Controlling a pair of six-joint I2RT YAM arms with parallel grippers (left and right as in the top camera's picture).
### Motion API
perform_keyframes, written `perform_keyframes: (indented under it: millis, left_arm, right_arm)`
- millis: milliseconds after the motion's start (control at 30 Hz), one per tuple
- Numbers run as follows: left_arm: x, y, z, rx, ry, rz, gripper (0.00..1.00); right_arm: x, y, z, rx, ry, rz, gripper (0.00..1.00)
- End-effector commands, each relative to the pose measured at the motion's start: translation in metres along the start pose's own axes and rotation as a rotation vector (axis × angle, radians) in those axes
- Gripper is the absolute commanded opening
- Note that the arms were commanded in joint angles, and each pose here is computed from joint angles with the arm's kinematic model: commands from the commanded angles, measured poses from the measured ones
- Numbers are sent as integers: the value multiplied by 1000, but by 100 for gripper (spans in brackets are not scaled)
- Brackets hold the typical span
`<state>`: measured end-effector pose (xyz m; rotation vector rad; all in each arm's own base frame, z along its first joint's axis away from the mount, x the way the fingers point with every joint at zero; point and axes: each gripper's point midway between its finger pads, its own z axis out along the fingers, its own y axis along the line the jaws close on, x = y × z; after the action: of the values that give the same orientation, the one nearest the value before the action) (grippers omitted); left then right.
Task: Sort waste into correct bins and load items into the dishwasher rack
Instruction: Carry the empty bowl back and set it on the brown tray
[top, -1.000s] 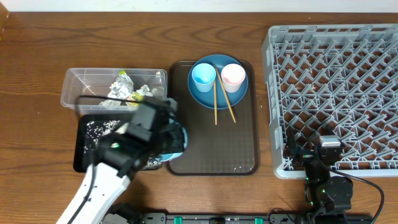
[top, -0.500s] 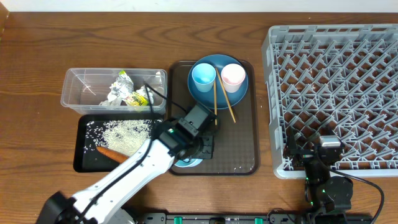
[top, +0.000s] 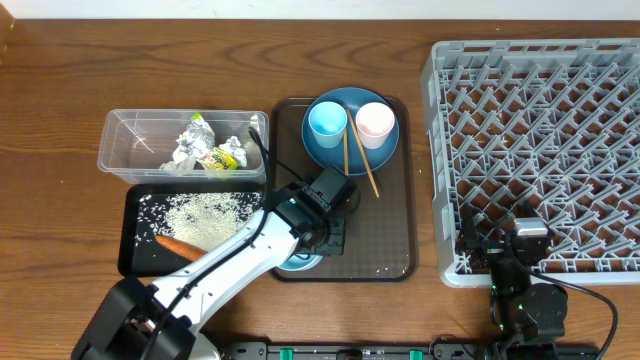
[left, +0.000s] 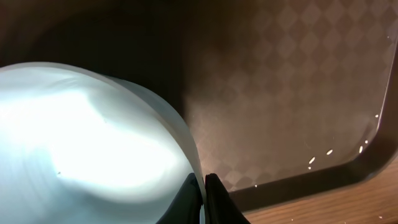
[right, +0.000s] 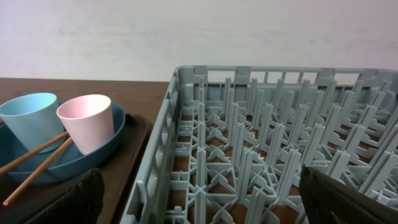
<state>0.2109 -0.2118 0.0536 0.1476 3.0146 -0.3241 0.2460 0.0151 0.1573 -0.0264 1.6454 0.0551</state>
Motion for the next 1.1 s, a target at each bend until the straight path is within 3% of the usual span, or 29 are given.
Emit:
perform_keyframes:
  millis: [0, 433, 500, 567, 633, 800, 1067]
  left_arm:
    - [2, 5, 5, -19, 0, -9, 6]
    - [7, 10, 23, -5, -17, -27, 8]
    - [9, 10, 24, -6, -13, -20, 17]
    - [11, 8, 24, -5, -12, -13, 37]
    - [10, 7, 23, -2, -16, -11, 48]
    - [-1, -3, 8, 36, -65, 2, 57]
    - [-20, -25, -48, 157, -223, 33, 60]
  right_arm:
    - [1, 0, 0, 0, 3, 14, 99]
    - [1, 0, 0, 0, 3, 14, 99]
    - [1, 0, 0, 0, 3, 14, 99]
    - [1, 0, 0, 0, 3, 14, 99]
    - [1, 0, 0, 0, 3, 14, 99]
    - [1, 0, 0, 0, 3, 14, 99]
    - [1, 0, 0, 0, 3, 14, 99]
